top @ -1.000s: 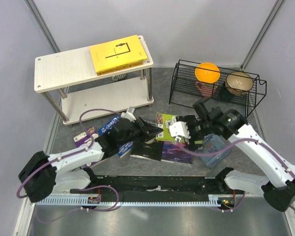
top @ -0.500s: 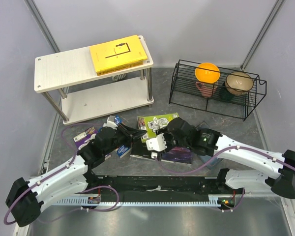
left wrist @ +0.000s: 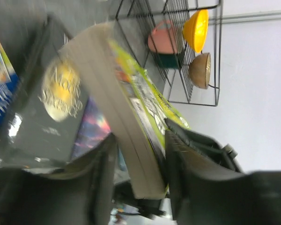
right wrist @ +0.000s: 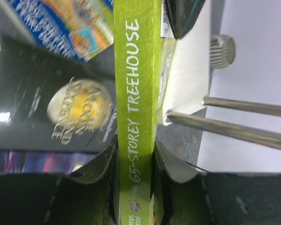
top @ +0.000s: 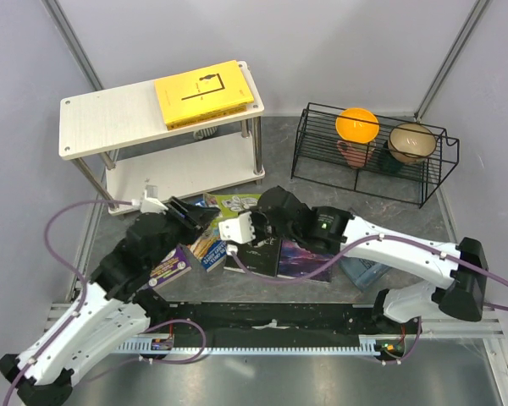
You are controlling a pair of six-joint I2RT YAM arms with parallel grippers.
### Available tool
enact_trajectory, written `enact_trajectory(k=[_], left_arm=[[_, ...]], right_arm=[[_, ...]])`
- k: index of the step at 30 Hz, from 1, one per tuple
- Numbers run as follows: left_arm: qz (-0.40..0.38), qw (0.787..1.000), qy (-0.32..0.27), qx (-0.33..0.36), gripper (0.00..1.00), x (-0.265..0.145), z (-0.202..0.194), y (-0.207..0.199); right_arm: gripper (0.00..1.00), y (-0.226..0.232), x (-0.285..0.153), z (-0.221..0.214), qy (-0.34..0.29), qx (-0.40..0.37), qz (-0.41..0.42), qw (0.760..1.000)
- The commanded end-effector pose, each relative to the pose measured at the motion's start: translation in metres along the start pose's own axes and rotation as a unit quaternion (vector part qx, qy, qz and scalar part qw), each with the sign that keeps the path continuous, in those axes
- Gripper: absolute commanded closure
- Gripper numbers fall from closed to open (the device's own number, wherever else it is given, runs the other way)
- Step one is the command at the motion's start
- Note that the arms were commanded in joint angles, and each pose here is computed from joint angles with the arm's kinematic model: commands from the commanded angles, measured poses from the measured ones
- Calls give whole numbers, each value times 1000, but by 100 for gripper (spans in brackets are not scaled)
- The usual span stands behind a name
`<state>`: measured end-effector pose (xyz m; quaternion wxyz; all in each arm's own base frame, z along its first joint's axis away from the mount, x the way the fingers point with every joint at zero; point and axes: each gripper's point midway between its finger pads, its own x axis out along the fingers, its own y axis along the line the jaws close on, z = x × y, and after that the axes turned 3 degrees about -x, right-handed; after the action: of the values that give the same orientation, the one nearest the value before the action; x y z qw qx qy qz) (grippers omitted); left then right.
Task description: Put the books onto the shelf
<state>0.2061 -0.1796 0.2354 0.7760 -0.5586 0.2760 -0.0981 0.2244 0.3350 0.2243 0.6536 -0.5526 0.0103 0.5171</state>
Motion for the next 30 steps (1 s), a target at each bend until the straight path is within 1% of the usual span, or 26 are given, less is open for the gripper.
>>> enact_trajectory(k=[1,2,3,4,5,6,8,12,20,24,28,29,30], left_arm=[[28,967,-92,238,45,-43,54,-17],[59,949,-83,299,40,-51,58,-5],[58,943,-92,315,39,-61,66,-15],[68,934,-90,338,38,-66,69,-13],[73,921,-88,374,36,-73,73,-13],[77,916,-87,385,32,-82,76,-13],[61,906,-88,410,27,-93,78,-18],[47,900,-102,422,25,-109,84,-25],[70,890,-98,439,24,-112,87,-14],[73,890,-111,436,24,-117,92,-13],[73,892,-120,430,24,-119,94,-14],[73,892,-120,429,24,-119,94,-13],[72,893,-121,428,24,-119,95,-14]], right_arm=[[100,-39,5,11,-6,58,-34,998],[100,-42,9,12,-4,58,-34,998],[100,-51,14,15,-5,57,-38,998],[100,-54,16,17,-4,55,-39,998],[100,-58,19,19,-5,54,-40,998],[100,-65,25,24,-7,53,-43,998],[100,-69,32,27,-5,48,-40,998],[100,-89,52,28,0,47,-47,998],[100,-126,77,33,11,7,-83,996],[100,-156,81,31,10,-13,-128,992],[100,-167,97,23,18,-32,-150,988],[100,-162,106,18,23,-38,-149,988],[100,-170,109,17,22,-50,-167,985]])
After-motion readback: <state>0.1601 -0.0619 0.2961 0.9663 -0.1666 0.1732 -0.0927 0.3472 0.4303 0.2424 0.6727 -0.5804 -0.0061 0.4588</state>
